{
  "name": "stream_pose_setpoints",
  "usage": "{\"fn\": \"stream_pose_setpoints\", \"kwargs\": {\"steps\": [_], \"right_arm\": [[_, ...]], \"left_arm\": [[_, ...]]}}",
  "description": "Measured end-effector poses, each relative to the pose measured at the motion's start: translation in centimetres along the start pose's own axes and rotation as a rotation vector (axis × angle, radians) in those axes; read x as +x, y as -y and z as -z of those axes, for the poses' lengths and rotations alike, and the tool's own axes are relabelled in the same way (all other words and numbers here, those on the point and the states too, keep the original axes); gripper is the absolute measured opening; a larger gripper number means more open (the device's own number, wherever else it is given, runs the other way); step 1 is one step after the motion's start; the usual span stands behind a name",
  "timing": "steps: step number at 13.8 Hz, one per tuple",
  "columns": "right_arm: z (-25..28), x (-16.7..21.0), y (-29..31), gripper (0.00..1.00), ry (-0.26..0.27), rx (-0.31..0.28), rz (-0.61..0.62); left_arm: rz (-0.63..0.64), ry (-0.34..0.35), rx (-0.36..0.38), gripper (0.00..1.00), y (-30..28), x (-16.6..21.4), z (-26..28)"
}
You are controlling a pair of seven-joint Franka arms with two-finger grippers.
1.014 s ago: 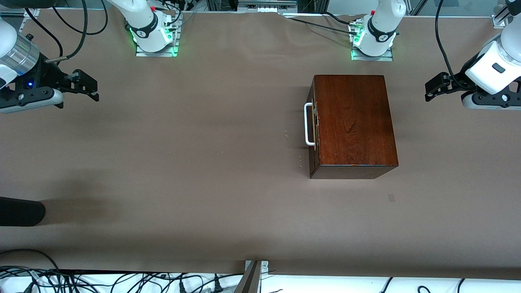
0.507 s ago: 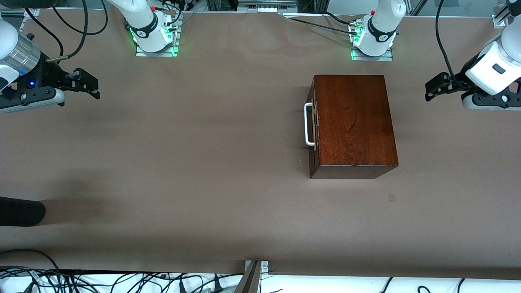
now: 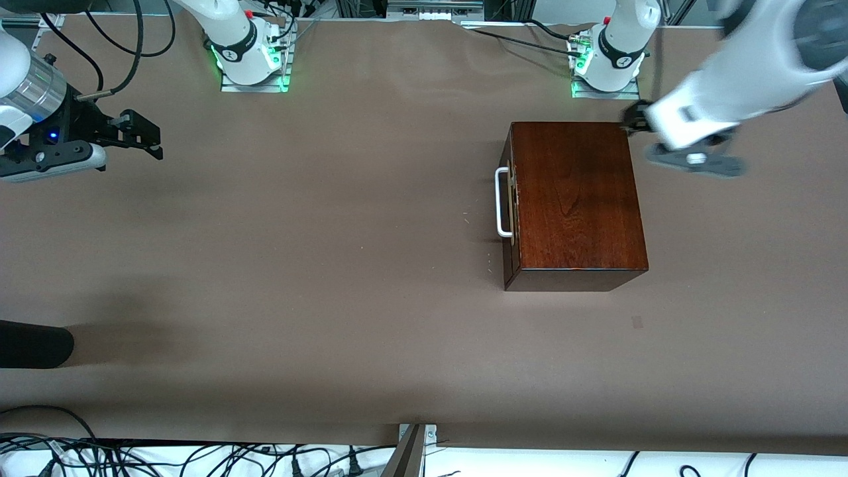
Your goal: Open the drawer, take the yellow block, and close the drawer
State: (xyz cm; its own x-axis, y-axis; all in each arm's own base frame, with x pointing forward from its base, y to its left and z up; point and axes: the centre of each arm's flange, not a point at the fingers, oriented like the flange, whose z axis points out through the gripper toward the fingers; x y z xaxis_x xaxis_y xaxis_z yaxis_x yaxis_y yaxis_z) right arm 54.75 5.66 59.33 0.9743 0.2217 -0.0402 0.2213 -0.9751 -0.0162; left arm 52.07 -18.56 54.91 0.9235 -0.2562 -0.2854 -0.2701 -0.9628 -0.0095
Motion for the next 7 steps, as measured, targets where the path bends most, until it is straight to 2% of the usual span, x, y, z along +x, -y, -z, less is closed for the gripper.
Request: {"fn": "stream_pose_setpoints", "kwargs": {"steps": [4,6,7], "right_arm": [[0.0,-0.1,0.0,1.00,0.005,0.001,0.000],[0.0,-0.1,0.0,1.00,0.005,0.001,0.000],[0.0,-0.1,0.0,1.00,0.004,0.001,0.000]], "left_arm": [[0.113,-0.087,-0.025,1.00,-12.3,4.4,-4.2],[0.175,-0.090,-0.029,1.00,-17.3,6.2,-7.0],[0.194,-0.089,0.000,1.00,-19.1,7.0,-8.6]]}}
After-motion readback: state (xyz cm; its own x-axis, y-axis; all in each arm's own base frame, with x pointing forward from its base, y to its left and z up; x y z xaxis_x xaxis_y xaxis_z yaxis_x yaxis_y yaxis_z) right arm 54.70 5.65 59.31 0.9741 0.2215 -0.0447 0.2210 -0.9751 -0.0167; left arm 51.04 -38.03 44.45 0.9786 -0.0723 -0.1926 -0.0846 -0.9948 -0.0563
